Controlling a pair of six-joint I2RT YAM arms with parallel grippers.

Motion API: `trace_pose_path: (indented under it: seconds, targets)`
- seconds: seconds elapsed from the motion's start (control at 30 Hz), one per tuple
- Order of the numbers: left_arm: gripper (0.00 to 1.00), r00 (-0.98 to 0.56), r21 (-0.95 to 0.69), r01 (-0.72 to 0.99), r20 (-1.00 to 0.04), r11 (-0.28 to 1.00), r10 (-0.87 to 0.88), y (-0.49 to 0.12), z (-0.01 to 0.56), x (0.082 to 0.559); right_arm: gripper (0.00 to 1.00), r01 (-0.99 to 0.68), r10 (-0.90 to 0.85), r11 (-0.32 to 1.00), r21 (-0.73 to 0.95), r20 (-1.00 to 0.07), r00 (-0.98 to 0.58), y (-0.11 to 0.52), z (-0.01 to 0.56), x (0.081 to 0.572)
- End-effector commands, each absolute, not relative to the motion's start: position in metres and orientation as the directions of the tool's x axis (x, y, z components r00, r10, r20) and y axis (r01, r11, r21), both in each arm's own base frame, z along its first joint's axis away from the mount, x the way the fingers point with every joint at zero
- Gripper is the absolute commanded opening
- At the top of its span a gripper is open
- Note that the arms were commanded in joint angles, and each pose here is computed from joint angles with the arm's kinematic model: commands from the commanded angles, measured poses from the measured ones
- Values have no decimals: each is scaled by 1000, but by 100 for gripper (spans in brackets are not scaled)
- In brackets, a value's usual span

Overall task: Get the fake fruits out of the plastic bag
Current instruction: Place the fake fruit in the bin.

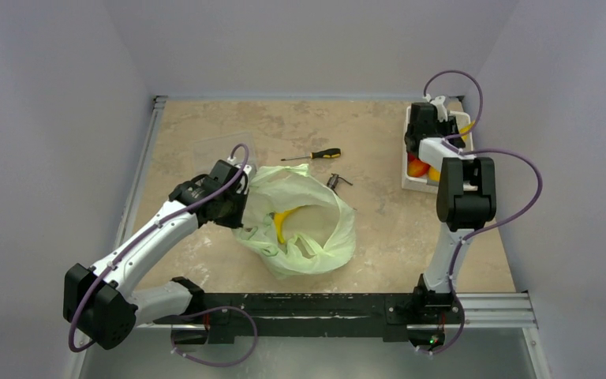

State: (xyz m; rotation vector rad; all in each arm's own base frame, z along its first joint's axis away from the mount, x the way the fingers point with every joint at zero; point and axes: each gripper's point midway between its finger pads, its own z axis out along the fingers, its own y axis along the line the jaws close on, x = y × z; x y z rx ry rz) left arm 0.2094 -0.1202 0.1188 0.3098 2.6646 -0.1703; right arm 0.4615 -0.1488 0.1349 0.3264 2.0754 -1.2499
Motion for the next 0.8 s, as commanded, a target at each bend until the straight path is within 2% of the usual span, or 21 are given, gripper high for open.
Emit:
trace_pose_path:
  seconds: [0.0,0.1,0.2,0.3,0.4,0.53,0.6,0.67,0.77]
  targets:
    - [0,-853,-89,271,-484,958,196,-128,129,214,15,548,-178,443,-709,-669,-722,-170,169,475]
    - [0,-853,-86,270,-483,959,197,-127,129,214,24,525,-166,442,-727,-642,-749,-177,161,479]
    - [0,-854,-83,268,-481,960,197,-127,128,214,55,496,-176,475,-727,-631,-756,-174,152,486]
    - [0,-854,-80,265,-482,961,196,-126,128,214,73,488,-164,476,-732,-619,-768,-173,149,484]
    - [0,-854,-78,264,-483,961,196,-126,129,214,77,502,-162,495,-710,-642,-749,-171,156,485]
    - [0,-853,-79,265,-484,961,196,-126,129,215,77,532,-123,553,-641,-694,-710,-154,171,479]
    - [0,-852,-80,267,-485,960,196,-127,129,215,77,507,-136,634,-585,-729,-671,-119,178,481]
    - [0,-852,-81,268,-486,960,197,-127,130,215,79,504,-173,656,-561,-762,-624,-100,190,480]
    - [0,-855,-81,271,-478,959,201,-127,128,214,80,491,-133,732,-473,-805,-578,-70,202,474]
